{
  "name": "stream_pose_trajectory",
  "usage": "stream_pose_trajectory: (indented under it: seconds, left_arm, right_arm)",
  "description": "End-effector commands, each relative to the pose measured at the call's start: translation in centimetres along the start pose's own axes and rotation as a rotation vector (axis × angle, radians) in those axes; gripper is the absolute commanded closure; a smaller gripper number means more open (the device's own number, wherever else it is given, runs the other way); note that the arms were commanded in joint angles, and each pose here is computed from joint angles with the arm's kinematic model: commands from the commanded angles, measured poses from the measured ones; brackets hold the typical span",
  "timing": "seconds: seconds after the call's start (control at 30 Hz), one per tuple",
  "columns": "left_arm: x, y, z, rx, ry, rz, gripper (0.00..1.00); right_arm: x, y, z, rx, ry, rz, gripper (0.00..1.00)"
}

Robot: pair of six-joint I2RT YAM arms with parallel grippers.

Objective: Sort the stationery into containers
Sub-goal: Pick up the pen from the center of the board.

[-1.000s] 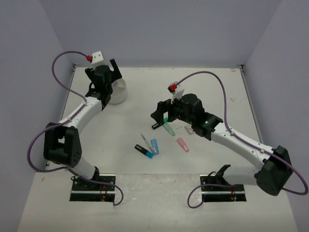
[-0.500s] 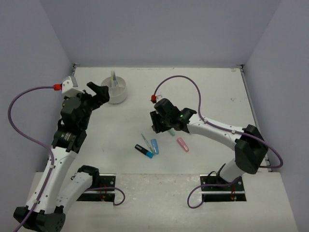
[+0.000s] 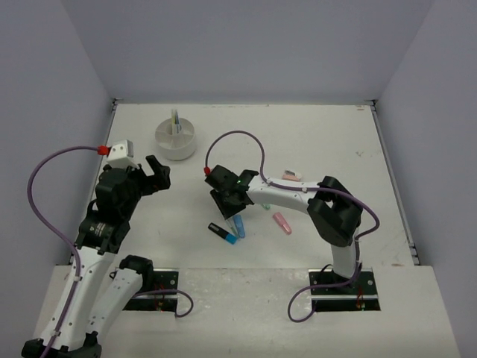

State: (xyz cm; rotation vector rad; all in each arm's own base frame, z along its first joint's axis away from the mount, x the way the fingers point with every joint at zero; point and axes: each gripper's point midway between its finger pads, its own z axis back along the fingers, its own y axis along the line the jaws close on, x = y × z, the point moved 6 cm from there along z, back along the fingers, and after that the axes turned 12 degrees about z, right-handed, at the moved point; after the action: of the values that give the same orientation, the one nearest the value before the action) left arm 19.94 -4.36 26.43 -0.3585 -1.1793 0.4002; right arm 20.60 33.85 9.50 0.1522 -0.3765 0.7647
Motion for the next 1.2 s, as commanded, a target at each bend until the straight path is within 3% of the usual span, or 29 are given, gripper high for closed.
stream_pose_trajectory:
  seconds: [0.0,0.1,0.8,0.87,0.97,1.17]
  left_arm:
    - [-1.4,1.0,-1.1,0.026,0.039,-0.055,0.0]
    - [-1.6,1.2,-1.4,0.043,0.05,-0.061,0.0]
    - [-1.5,1.4,-1.3,0.053,0.03,-0.051,0.0]
    - [-1.7,1.5,-1.5,0.063,0.048,-0.052,0.0]
    - [-1.3,1.2,-1.6,0.062,0.052,-0.042,0.0]
    - [0.0,-1.9,-2.0,-0.068,0.086,0.031,0.0]
  right_arm:
    - [0.2,0.5,0.1,-0.007,0.029,0.02,0.67]
    - [-0.2,0.8,-0.5,0.004,0.055,0.024,0.72]
    - [-3.7,2.3,-3.1,-0.017,0.178,0.011,0.78]
    - [-3.2,2.2,-2.9,-0.021,0.165,0.011,0.83]
    - [-1.2,2.1,-1.5,-0.035,0.093,0.021,1.0]
    - [3.8,-2.4,8.3,-0.114,-0.173,-0.041,1.0]
